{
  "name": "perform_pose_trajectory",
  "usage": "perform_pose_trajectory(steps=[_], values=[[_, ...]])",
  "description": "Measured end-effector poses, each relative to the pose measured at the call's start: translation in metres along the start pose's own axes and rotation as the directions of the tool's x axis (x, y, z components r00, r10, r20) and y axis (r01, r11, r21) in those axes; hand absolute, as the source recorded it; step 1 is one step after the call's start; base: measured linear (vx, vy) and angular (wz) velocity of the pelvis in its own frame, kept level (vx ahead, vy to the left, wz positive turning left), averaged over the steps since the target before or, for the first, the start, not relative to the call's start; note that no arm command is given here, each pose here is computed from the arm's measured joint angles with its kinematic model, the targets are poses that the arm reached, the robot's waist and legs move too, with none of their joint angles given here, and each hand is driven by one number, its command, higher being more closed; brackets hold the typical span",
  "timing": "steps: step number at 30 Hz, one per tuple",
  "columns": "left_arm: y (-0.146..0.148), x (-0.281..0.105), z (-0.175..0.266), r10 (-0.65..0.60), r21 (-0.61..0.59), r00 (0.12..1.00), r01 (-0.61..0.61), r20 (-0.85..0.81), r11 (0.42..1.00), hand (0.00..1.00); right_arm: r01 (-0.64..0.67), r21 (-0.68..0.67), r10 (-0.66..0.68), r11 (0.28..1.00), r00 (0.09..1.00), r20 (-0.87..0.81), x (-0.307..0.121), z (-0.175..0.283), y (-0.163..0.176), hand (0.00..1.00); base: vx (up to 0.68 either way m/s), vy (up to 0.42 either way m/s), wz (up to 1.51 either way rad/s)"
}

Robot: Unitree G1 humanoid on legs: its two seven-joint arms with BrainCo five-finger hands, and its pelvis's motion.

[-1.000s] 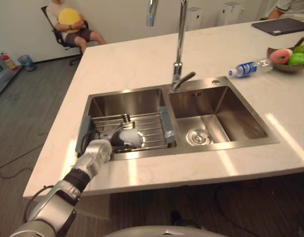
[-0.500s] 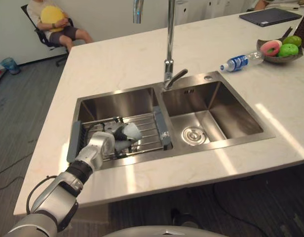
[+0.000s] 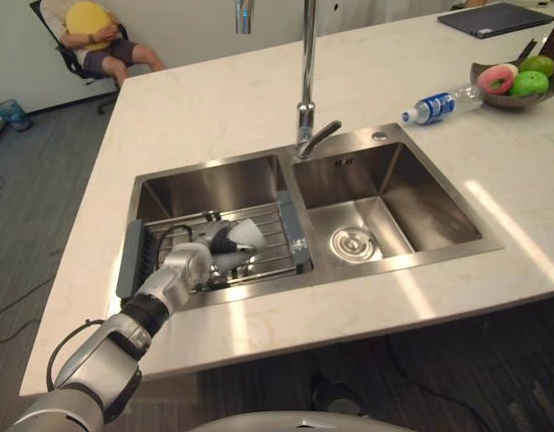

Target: Walk over to the sink, pick up the cup, carry it to the dishwasher, place the cup inside the dishwasher, then close the dishwasher door

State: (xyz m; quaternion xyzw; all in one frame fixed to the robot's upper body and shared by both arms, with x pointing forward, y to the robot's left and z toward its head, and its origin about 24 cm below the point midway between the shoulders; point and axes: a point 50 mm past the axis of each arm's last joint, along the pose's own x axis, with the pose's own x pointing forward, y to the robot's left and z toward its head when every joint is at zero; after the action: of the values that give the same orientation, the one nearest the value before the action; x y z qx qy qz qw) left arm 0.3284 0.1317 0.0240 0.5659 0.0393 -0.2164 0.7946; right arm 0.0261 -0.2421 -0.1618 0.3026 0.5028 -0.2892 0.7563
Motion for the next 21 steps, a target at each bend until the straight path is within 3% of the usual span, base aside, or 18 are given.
perform_pose_trajectory(steps=[8, 9, 14, 15, 21], values=[[-0.007, -0.007, 0.006, -0.049, -0.072, 0.994, 0.056, 0.096, 0.996, 1.0, -0.028, 0.007, 0.028, 1.0, 0.999, 0.017, 0.003, 0.006, 0.009, 0.0, 0.05, 0.001, 0.08], [-0.008, -0.007, 0.008, -0.056, -0.075, 0.993, 0.064, 0.103, 0.995, 0.0, -0.033, -0.003, 0.033, 0.999, 0.999, 0.012, 0.003, 0.005, 0.01, 0.0, 0.0, 0.02, 0.09], [-0.014, -0.009, 0.013, -0.085, -0.085, 0.989, 0.096, 0.123, 0.992, 0.0, -0.037, -0.009, 0.037, 0.999, 0.999, 0.01, 0.003, 0.004, 0.011, 0.0, 0.01, 0.024, 0.03], [-0.015, -0.009, 0.014, -0.092, -0.08, 0.988, 0.102, 0.127, 0.992, 1.0, -0.038, -0.007, 0.038, 0.999, 0.999, 0.009, 0.003, 0.003, 0.012, 0.0, 0.0, 0.037, 0.01], [-0.016, -0.008, 0.018, -0.102, -0.001, 0.986, 0.103, 0.13, 0.995, 1.0, -0.041, 0.011, 0.041, 0.999, 0.999, -0.014, 0.005, -0.003, 0.016, 0.0, -0.01, 0.025, -0.01]])
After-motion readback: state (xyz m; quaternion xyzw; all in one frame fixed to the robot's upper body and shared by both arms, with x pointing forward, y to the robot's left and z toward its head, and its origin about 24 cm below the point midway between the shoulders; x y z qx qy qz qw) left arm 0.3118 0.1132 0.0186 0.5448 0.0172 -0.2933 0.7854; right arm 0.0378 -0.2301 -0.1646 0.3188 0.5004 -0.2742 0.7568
